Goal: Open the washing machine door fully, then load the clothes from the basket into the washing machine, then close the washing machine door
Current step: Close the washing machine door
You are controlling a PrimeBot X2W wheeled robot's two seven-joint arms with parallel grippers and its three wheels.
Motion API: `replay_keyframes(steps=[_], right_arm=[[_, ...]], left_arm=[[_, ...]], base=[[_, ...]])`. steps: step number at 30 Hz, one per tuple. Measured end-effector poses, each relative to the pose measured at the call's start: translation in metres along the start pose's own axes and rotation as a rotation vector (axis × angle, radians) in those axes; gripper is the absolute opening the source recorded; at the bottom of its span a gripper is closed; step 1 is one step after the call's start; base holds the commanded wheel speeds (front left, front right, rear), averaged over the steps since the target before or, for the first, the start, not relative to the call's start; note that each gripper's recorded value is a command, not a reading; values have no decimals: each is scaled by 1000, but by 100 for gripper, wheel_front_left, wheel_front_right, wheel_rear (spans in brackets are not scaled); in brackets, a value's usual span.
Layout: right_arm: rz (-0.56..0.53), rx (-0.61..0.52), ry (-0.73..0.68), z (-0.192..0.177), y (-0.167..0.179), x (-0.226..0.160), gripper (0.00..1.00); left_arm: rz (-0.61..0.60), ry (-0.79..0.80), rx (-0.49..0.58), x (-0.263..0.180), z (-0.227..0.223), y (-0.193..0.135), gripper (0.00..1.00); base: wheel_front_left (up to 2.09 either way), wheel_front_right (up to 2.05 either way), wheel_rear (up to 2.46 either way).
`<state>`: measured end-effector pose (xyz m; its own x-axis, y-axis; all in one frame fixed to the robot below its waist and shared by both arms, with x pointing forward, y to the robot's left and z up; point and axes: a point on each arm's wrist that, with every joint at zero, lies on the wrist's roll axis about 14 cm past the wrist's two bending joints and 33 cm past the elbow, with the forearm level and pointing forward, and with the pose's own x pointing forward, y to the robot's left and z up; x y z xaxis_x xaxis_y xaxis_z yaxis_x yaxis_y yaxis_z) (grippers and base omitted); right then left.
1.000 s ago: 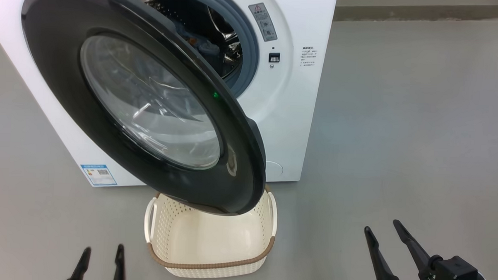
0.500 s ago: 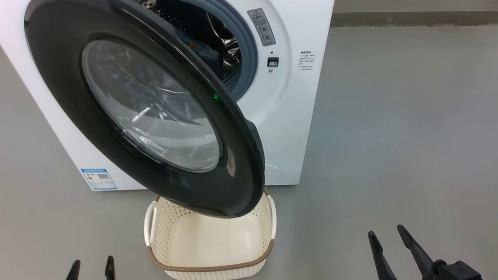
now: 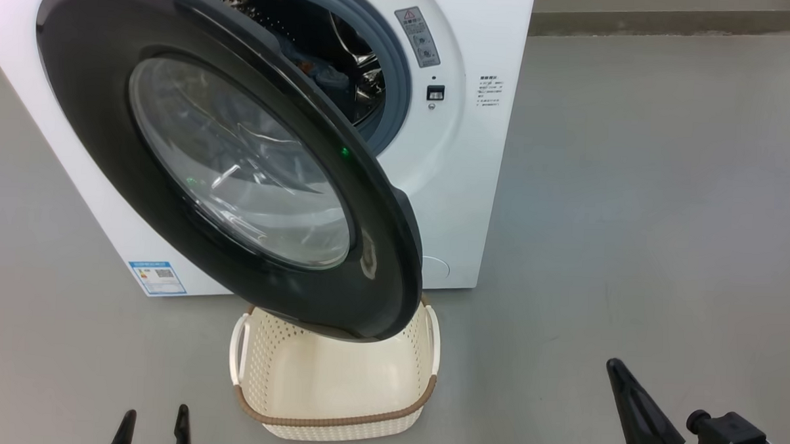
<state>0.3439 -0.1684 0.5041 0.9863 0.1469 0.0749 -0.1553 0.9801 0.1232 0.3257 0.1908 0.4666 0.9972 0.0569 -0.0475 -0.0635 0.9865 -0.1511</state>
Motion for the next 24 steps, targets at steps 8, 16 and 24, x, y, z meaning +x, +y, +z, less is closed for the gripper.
replay_keyframes(steps=[8, 16, 24], right_arm=[[56, 1, -151, 46, 19, 27, 0], [304, 2, -442, 142, 97, 62, 0], [538, 51, -503, 164, 174, 69, 0]], left_arm=[[8, 6, -2, -1, -2, 2, 100], [19, 17, -6, -4, -5, 4, 100], [51, 5, -16, -8, -2, 13, 100]], base=[[0, 0, 0], [0, 0, 0], [0, 0, 0]])
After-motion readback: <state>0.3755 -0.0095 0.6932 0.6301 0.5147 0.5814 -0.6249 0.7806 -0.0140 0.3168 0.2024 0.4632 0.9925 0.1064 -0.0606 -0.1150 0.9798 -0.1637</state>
